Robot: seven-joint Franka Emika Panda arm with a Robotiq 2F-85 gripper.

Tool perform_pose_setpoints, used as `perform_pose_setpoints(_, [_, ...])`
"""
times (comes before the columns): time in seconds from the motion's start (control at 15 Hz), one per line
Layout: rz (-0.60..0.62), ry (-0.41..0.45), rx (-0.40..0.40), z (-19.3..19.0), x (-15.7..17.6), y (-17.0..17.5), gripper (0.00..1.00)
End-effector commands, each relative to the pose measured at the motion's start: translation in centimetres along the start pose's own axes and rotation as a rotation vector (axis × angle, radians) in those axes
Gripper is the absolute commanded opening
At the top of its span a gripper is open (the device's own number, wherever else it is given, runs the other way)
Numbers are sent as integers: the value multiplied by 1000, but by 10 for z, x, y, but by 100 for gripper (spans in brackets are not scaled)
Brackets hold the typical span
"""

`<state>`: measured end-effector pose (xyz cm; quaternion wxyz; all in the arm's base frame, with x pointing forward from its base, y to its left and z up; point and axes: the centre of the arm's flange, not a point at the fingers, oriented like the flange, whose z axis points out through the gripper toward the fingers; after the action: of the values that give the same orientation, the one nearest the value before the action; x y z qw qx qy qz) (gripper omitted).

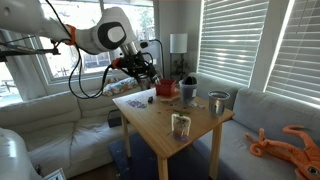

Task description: Pick up the small toy car and put it in the silver cup

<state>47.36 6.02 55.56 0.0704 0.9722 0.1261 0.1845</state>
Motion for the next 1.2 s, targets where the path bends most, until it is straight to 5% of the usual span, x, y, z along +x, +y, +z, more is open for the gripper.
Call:
perform_pose_setpoints(0.0, [13, 8, 15, 9, 10, -15, 100])
perform_pose_setpoints(0.47, [-95, 65, 120, 67, 49, -96, 100])
perform_pose_setpoints(1.13, [-325, 223, 357, 135, 73, -74, 100])
